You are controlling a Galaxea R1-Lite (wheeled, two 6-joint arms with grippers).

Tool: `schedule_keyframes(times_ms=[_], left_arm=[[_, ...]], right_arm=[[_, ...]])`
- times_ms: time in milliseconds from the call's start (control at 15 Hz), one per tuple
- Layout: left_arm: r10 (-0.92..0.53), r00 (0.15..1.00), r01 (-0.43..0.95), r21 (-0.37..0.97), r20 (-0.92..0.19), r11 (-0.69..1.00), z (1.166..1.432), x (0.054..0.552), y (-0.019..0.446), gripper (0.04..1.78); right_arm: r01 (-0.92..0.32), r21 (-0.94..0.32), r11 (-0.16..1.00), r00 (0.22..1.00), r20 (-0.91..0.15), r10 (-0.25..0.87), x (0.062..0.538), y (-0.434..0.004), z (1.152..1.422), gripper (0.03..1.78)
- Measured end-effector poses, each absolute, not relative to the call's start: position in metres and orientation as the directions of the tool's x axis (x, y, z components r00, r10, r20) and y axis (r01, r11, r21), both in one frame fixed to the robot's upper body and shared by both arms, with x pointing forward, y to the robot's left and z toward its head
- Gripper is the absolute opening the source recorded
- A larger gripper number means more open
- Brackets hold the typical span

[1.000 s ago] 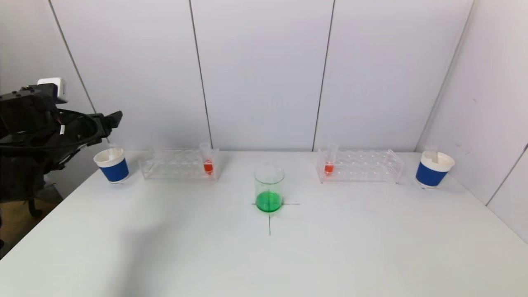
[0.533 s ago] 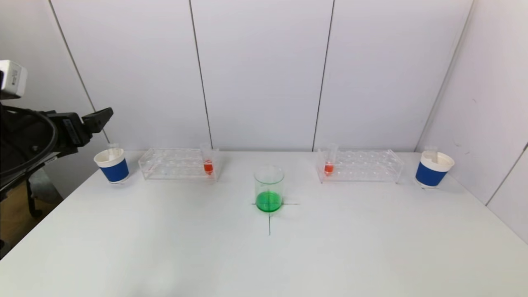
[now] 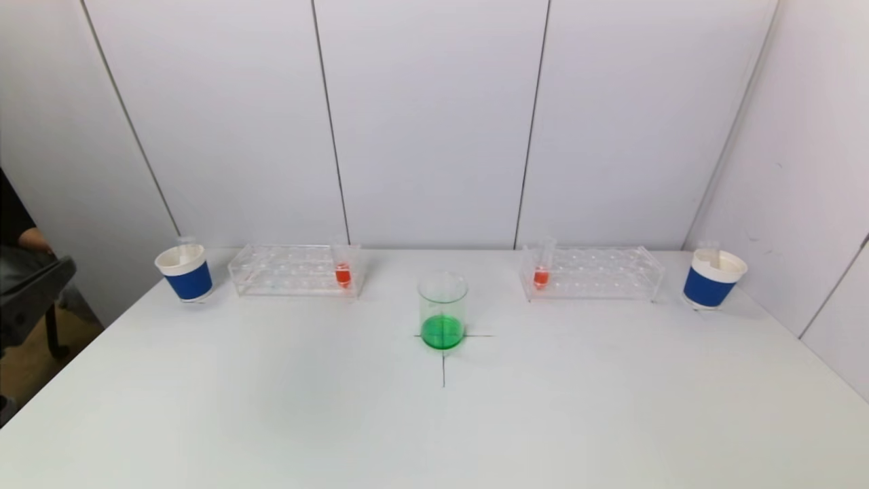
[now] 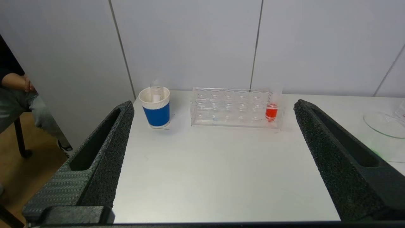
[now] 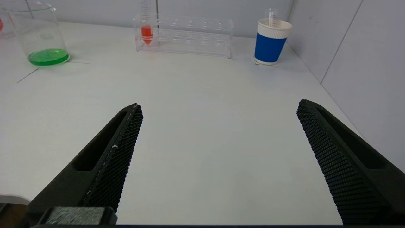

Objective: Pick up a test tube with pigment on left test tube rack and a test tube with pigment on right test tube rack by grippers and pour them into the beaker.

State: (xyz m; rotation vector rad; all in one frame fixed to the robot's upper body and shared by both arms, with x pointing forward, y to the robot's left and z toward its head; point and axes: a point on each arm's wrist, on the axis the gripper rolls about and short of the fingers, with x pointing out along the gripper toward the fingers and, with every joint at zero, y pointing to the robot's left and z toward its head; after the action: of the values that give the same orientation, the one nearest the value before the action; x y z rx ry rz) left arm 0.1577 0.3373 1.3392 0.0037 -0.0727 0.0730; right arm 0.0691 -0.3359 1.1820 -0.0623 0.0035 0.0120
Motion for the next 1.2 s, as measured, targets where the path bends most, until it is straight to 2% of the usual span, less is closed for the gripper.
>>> schedule_keyframes(times_ms=[267,467,1000,1200], left_arm=[[0.083,0.996,-0.083,-0.004,0.044,0.997,1.308,0.097,0.335,1.76],[0.1,0.994,-0.1,-0.003,0.042,0.995,1.278,0.074,0.335,1.76],[0.085,0.996,-0.085,0.022,0.021,0.996,1.204,0.064,0.335,1.76],[0.031,0.999,-0.032,0.037,0.003,0.999,1.191,0.066,0.334,1.76]], right_arm=[[-0.012,-0.062,0.998,1.0,-0.003,0.012,0.069,-0.336,1.182,1.77],[-0.012,-0.062,0.998,1.0,-0.003,0.012,0.069,-0.336,1.182,1.77],[-0.012,-0.062,0.998,1.0,-0.004,0.011,0.069,-0.336,1.182,1.77],[-0.012,-0.062,0.998,1.0,-0.003,0.011,0.069,-0.336,1.182,1.77]])
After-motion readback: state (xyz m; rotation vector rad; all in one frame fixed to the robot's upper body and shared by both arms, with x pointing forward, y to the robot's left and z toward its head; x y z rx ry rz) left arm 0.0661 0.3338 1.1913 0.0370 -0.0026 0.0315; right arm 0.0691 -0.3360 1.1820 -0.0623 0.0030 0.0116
